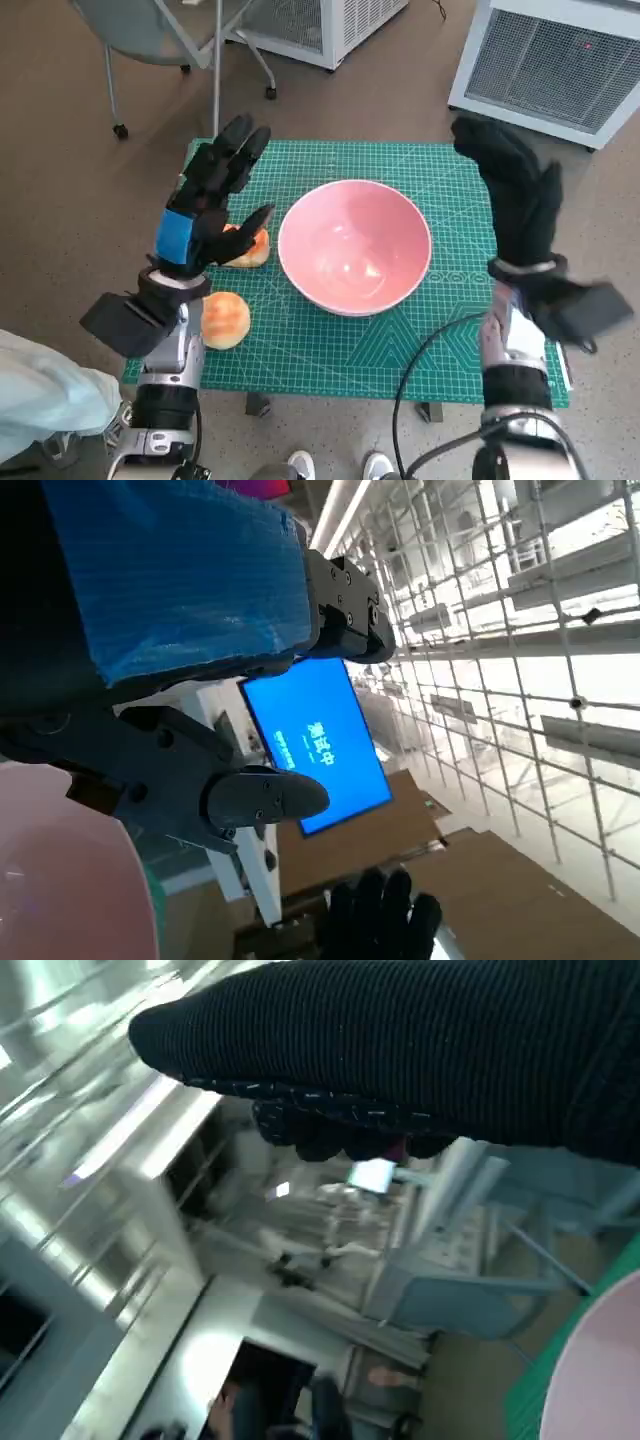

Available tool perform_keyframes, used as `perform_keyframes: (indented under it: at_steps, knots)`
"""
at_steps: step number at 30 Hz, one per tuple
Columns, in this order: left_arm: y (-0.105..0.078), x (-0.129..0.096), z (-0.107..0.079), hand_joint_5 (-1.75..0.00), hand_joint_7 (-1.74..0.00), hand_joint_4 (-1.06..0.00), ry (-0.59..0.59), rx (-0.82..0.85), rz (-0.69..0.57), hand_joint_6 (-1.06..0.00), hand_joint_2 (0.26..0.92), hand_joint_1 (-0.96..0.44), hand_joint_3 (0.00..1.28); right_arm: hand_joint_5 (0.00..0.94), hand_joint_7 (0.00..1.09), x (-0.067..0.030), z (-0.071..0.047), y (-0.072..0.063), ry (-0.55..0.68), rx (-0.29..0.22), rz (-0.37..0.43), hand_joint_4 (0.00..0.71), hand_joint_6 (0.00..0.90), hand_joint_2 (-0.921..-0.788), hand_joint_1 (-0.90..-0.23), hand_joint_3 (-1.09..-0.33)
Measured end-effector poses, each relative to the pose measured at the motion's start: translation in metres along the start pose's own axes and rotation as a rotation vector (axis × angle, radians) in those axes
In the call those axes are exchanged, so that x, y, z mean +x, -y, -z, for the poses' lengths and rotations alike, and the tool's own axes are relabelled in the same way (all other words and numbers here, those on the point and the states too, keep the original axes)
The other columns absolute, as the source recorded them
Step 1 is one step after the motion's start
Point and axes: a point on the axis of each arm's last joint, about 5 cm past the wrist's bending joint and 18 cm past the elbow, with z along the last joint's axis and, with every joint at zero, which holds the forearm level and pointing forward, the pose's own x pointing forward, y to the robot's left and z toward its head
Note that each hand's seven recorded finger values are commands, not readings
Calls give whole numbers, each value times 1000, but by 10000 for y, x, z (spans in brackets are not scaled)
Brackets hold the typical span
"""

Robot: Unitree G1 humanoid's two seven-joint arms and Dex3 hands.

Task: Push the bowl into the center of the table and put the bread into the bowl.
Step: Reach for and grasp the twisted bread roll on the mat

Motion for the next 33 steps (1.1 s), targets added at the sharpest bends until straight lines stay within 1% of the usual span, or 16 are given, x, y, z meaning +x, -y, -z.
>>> perform_keyframes:
  at_steps: [6,13,16,17,19,20,21,23,25,26,28,30,33]
  knots:
    - [19,27,-3,-1,-210,-335,7,-18,21,-292,921,-415,382,6,477,-57,-95,-14,35,-13,-7,137,-1,-921,-632,-714]
    - [35,54,-17,0,-209,-325,18,-19,47,-291,921,-418,371,2,467,-84,-144,-36,49,-17,-7,130,-1,-921,-640,-702]
    - [0,71,-43,0,-202,-306,22,33,68,-277,921,-454,354,0,450,-86,-152,-46,50,-17,-6,126,-1,-921,-631,-703]
    - [-29,79,-60,0,-201,-303,22,75,79,-274,921,-459,349,0,448,-85,-155,-49,51,-17,-6,125,-1,-921,-630,-704]
    - [-96,95,-97,-2,-191,-279,14,166,106,-258,921,-478,300,0,437,-85,-160,-54,52,-18,-4,124,-1,-921,-628,-705]
    - [-147,106,-124,-4,-173,-240,2,229,125,-249,918,-485,215,0,429,-86,-162,-57,52,-19,-4,122,-1,-921,-627,-705]
    - [-210,117,-157,-4,-159,-215,-22,297,148,-244,919,-490,154,0,424,-88,-165,-61,51,-19,-4,120,-1,-921,-626,-706]
    - [-343,142,-225,-1,-121,-156,-90,419,191,-231,875,-481,66,0,418,-94,-169,-66,48,-20,-3,117,-1,-921,-626,-707]
    - [-474,166,-300,-1,-103,-133,-172,521,223,-225,852,-476,42,0,417,-103,-172,-68,43,-24,-5,116,-1,-921,-625,-707]
    - [-540,178,-338,-1,-81,-99,-217,564,234,-214,812,-444,22,0,416,-108,-174,-68,41,-25,-5,115,-1,-921,-626,-708]
    - [-649,199,-411,-1,-70,-84,-303,632,258,-210,795,-423,15,0,416,-112,-177,-64,39,-27,-3,114,-1,-921,-627,-708]
    - [-718,219,-465,0,-55,-64,-379,678,280,-206,772,-375,7,0,416,-111,-180,-62,39,-28,-2,113,-1,-921,-629,-708]
    - [-775,253,-530,0,-49,-55,-494,737,310,-216,760,-328,3,0,416,-106,-187,-58,42,-30,-3,113,-1,-921,-629,-708]
